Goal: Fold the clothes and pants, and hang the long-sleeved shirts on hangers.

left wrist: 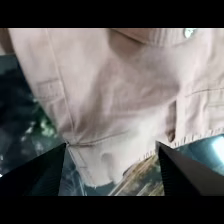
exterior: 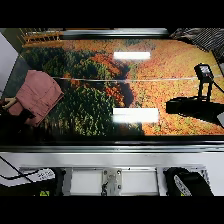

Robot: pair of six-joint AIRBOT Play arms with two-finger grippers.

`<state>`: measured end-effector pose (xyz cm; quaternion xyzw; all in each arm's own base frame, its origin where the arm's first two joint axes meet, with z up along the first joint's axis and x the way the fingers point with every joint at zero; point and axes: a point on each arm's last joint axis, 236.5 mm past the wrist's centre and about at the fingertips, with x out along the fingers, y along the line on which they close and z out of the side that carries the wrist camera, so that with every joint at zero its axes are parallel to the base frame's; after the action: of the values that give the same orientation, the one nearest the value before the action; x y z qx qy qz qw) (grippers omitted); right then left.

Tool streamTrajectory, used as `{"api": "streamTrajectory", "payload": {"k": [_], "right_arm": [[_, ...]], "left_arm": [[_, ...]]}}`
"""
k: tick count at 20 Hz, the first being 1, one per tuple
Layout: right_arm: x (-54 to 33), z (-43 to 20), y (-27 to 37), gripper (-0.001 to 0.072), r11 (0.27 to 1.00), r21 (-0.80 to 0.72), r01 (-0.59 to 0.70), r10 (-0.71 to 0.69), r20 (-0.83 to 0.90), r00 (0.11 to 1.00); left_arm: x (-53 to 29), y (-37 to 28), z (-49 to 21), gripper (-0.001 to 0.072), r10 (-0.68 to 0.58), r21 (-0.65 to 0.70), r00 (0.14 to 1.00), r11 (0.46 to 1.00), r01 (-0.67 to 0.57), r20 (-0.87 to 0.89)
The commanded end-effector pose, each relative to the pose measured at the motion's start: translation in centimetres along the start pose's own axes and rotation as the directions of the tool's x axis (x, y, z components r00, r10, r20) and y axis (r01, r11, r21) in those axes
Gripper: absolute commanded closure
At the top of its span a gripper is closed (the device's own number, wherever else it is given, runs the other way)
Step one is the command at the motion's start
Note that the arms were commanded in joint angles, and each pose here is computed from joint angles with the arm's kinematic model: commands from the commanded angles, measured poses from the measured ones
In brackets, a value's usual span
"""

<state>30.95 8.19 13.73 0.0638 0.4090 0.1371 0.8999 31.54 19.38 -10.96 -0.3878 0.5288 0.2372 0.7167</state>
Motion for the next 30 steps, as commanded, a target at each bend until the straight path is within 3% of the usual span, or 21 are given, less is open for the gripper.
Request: {"api": "streamTrajectory", "payload": {"k": [1,5,6,7,8,11,14,17,20,22,26,28,29,30], "right_arm": [[0.0,0.0,0.0,0.0695,1.000,0.000,-0.001,0.001,-0.001,1.000],[0.0,0.0,0.0,0.0695,1.000,0.000,0.000,0.000,-0.001,1.000],[0.0,0.0,0.0,0.0695,1.000,0.000,0.000,0.000,-0.001,1.000],[0.0,0.0,0.0,0.0695,1.000,0.000,0.000,0.000,-0.001,1.000],[0.0,0.0,0.0,0.0695,1.000,0.000,0.000,0.000,-0.001,1.000],[0.0,0.0,0.0,0.0695,1.000,0.000,0.000,0.000,-0.001,1.000],[0.0,-0.1,-1.0,0.0695,0.993,-0.110,0.040,-0.041,-0.004,0.999],[0.0,-0.1,-1.1,0.0695,0.986,-0.159,0.045,-0.046,-0.004,0.999],[0.0,-0.1,-1.0,0.0695,0.987,-0.157,0.043,-0.044,-0.004,0.999],[0.0,0.0,-0.4,0.0695,0.990,-0.143,0.017,-0.017,-0.002,1.000],[0.0,0.1,-1.2,0.0695,0.986,-0.161,0.050,-0.050,0.003,0.999],[-0.1,0.0,-2.6,0.0694,0.976,-0.192,0.107,-0.109,0.001,0.994],[-0.3,0.0,-3.4,0.0694,0.967,-0.209,0.142,-0.145,0.001,0.989],[-0.4,0.0,-4.1,0.0693,0.960,-0.224,0.169,-0.173,0.001,0.985]], "left_arm": [[1.3,0.0,-0.4,0.0113,-0.015,-0.016,0.999,1.000,0.015,-0.028],[2.2,-2.3,-1.7,0.0117,-0.018,0.056,0.998,0.998,0.021,-0.055],[2.4,-3.2,-2.0,0.0333,-0.022,0.079,0.998,0.997,0.026,-0.058],[2.4,-4.1,-2.2,0.0602,-0.027,0.102,0.998,0.994,0.033,-0.057],[2.1,-5.2,-2.5,0.0701,-0.035,0.133,0.998,0.990,0.042,-0.052],[-0.6,-10.9,-2.8,0.0701,-0.106,0.275,0.994,0.957,0.092,0.036],[-5.3,-19.9,-6.3,0.0701,-0.251,0.478,0.966,0.858,0.190,0.067],[-10.2,-29.6,-13.2,0.0701,-0.426,0.665,0.905,0.677,0.316,0.004],[-14.0,-37.5,-23.2,0.0701,-0.557,0.800,0.821,0.432,0.416,-0.126],[-14.7,-40.8,-30.5,0.0701,-0.589,0.828,0.774,0.299,0.475,-0.231],[-11.8,-44.1,-44.6,0.0701,-0.517,0.823,0.744,0.124,0.554,-0.423],[-10.0,-44.9,-49.3,0.0697,-0.463,0.816,0.746,0.078,0.573,-0.479],[-9.5,-45.3,-50.3,0.0493,-0.443,0.807,0.748,0.086,0.584,-0.494],[-9.2,-45.8,-50.4,0.0161,-0.426,0.794,0.753,0.120,0.596,-0.501]]}}
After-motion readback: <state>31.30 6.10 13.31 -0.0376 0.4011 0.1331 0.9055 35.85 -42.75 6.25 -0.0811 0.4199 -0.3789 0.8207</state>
